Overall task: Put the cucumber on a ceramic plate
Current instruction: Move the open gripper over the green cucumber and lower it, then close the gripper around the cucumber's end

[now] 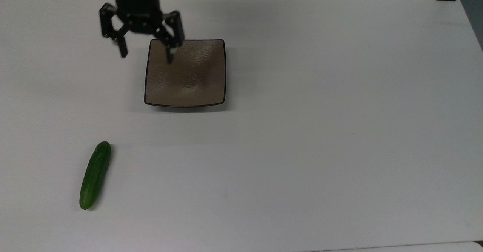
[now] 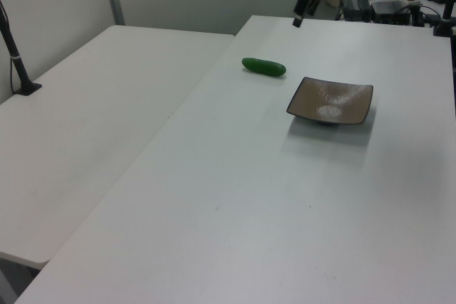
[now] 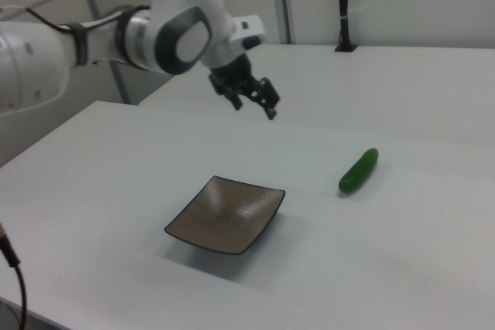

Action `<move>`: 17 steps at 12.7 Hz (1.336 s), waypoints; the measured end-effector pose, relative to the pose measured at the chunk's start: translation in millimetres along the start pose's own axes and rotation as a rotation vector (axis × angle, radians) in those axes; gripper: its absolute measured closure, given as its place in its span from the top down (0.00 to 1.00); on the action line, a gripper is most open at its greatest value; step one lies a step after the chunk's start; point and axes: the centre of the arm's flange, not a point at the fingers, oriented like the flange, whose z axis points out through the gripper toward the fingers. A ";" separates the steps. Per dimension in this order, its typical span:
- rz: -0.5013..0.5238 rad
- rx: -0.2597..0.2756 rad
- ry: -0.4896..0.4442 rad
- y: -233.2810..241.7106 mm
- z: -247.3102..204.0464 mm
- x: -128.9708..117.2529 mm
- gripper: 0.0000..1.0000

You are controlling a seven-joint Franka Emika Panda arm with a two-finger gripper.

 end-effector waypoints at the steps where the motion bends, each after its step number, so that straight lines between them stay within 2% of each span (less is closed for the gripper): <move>1: 0.016 -0.012 0.028 11.5 15.2 13.1 1.00; 4: 0.040 -0.032 0.102 31.6 45.1 31.0 1.00; 8: 0.067 -0.060 0.158 59.3 97.7 41.6 1.00; 10: 0.072 -0.094 0.164 80.8 128.3 48.1 1.00; 17: 0.062 -0.138 0.226 105.7 219.2 48.7 1.00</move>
